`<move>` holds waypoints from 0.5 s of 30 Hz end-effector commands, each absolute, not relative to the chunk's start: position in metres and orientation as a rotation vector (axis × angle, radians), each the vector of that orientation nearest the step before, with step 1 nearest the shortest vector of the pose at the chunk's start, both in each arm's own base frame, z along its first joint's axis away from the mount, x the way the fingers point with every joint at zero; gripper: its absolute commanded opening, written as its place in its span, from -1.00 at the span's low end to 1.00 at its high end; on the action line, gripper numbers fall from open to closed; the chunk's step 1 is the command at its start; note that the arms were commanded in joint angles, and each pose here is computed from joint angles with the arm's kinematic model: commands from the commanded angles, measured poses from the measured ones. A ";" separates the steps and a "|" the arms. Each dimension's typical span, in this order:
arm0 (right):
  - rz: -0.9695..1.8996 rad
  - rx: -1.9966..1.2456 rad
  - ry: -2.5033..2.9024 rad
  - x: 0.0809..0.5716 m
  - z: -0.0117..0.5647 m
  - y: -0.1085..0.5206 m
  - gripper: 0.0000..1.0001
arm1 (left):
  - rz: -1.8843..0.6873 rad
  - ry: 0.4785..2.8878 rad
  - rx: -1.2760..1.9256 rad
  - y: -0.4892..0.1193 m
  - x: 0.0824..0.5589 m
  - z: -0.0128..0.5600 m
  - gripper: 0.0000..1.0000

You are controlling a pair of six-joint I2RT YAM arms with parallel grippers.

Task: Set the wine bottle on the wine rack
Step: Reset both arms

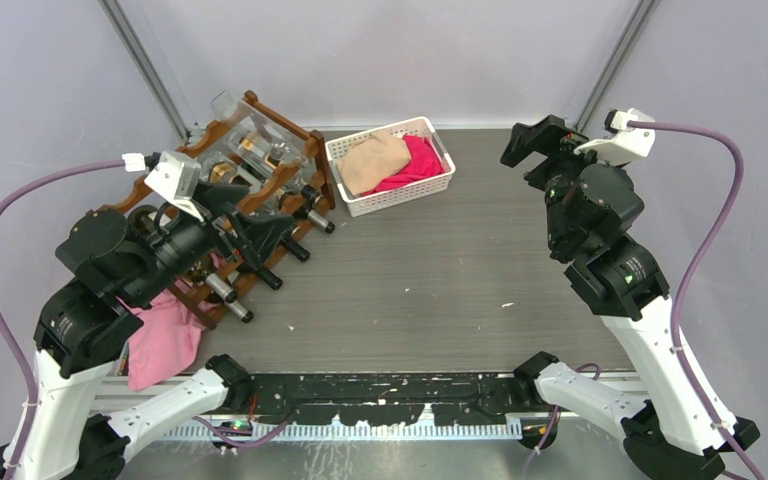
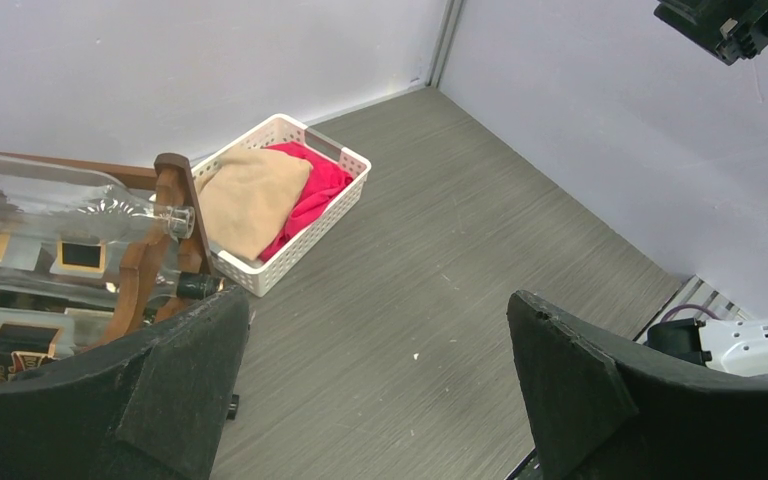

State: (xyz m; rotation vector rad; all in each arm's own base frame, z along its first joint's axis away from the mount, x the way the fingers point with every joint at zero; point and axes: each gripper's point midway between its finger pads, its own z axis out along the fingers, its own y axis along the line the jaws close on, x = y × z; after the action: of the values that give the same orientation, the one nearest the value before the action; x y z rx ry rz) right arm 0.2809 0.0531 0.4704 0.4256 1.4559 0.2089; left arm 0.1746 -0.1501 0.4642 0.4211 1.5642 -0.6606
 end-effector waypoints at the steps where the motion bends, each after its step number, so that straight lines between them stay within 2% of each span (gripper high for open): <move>1: 0.242 0.434 1.393 0.277 0.489 0.051 1.00 | -0.665 1.511 0.399 -0.147 0.173 0.477 1.00; 15: 0.240 0.434 1.393 0.279 0.487 0.052 1.00 | -0.660 1.515 0.396 -0.146 0.174 0.474 0.99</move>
State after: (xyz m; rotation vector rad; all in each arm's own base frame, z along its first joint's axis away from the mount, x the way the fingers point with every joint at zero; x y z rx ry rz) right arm 0.2811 0.0536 0.4717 0.4221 1.4517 0.2114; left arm 0.1737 -0.1493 0.4607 0.4214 1.5680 -0.6592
